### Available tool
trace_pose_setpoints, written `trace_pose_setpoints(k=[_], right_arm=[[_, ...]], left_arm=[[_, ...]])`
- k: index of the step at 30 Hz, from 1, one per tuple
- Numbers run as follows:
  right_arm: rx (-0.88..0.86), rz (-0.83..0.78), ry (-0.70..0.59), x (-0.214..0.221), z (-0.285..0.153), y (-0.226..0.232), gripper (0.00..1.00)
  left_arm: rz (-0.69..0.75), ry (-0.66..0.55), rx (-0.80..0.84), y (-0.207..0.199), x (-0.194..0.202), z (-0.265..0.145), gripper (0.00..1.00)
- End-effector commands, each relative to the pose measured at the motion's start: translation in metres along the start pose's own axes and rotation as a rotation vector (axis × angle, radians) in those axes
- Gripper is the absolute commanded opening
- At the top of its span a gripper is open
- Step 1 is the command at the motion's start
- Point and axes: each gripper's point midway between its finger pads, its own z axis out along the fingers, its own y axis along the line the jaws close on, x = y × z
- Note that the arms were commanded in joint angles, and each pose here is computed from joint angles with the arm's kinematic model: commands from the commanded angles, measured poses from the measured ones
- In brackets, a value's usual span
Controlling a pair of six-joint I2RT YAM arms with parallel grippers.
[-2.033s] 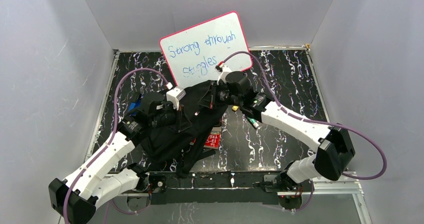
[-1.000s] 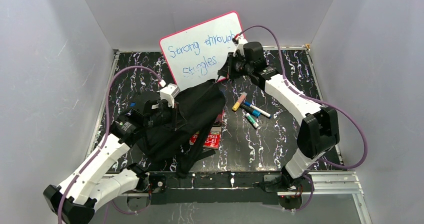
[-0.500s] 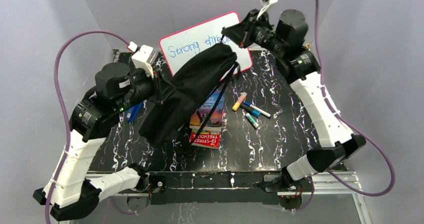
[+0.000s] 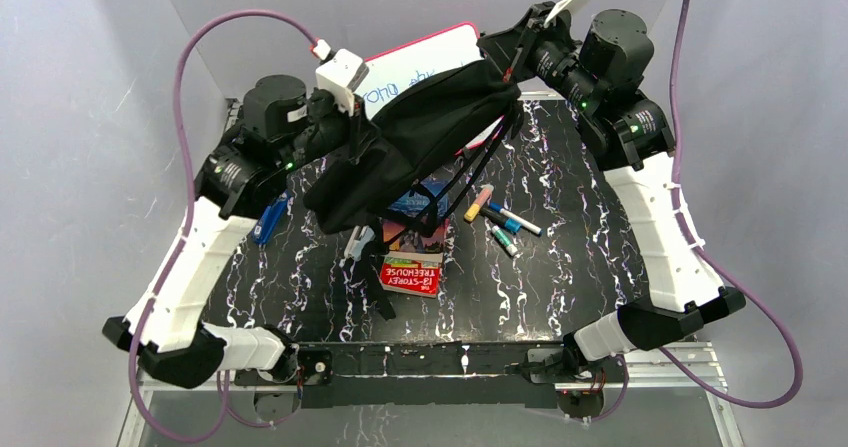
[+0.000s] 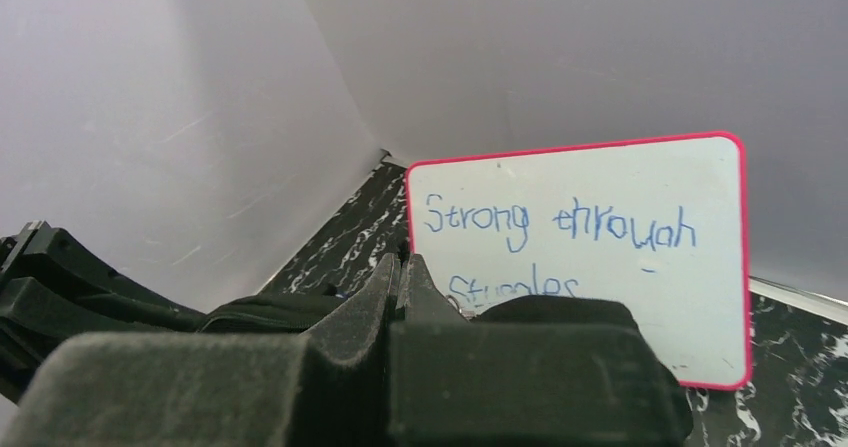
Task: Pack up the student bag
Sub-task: Unzip the student bag at the center of the board.
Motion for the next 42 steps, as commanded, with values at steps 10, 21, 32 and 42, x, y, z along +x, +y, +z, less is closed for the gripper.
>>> trace_pose_setpoints(k=[10, 21, 32, 42], right_arm=[[0.003, -0.091, -0.071, -0.007, -0.024, 0.002, 0.00], [-0.062, 0.146, 0.270, 0.147, -0.094, 0.005, 0.00], [-0.167, 0.320, 0.453, 0.212, -0.135, 0.026, 0.00], [-0.143, 0.390, 0.498, 0.234, -0.143, 0.023, 0.00]], left_arm=[[0.190, -0.168, 0.015, 0.008, -0.024, 0.056, 0.00], [-0.048, 0.086, 0.142, -0.020, 0.126, 0.027, 0.21], [-0.169, 0.151, 0.400, -0.075, 0.149, -0.004, 0.91], [0.009, 0.119, 0.458, -0.151, 0.153, 0.026, 0.92]])
